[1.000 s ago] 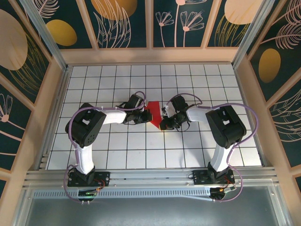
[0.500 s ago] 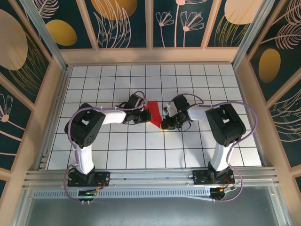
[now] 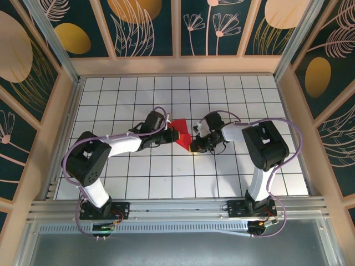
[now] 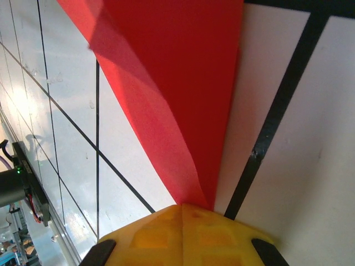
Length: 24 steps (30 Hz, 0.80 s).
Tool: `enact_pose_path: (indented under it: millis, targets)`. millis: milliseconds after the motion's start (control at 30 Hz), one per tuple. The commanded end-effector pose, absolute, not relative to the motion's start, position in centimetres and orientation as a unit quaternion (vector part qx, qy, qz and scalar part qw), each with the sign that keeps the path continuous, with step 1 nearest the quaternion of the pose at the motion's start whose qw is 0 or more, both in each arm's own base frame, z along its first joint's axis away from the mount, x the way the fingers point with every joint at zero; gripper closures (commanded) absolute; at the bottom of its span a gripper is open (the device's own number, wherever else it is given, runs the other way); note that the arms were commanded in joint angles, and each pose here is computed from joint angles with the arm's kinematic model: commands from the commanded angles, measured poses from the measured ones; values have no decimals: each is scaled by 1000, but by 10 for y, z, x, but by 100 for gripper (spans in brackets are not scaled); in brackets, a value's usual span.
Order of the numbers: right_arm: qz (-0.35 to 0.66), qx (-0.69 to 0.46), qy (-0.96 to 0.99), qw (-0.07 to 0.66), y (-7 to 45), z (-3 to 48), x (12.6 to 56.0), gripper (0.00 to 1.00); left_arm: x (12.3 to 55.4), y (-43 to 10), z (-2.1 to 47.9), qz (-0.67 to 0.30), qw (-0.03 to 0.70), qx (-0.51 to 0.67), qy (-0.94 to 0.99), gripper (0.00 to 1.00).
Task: Fold a paper plane with a square sheet of paper (fold left side to right side)
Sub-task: Third fold the triangle at the center of the table.
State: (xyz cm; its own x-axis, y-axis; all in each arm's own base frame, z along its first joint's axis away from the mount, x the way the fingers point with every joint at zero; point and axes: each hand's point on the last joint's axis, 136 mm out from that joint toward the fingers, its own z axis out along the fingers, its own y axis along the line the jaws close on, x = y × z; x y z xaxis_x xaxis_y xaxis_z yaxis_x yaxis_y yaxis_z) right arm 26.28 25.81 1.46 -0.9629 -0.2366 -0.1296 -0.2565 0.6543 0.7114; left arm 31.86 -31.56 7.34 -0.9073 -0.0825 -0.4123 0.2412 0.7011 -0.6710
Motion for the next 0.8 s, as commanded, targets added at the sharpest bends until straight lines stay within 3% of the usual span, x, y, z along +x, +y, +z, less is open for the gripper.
enact_pose_path:
  millis: [0, 767]
  targets:
    - [340, -106, 934, -35, 238, -22, 242, 100, 311, -336, 73, -411, 197, 59, 888, 96]
    - [323, -99, 940, -45, 234, -29, 241, 100, 304, -357, 39, -422, 142, 38, 894, 97]
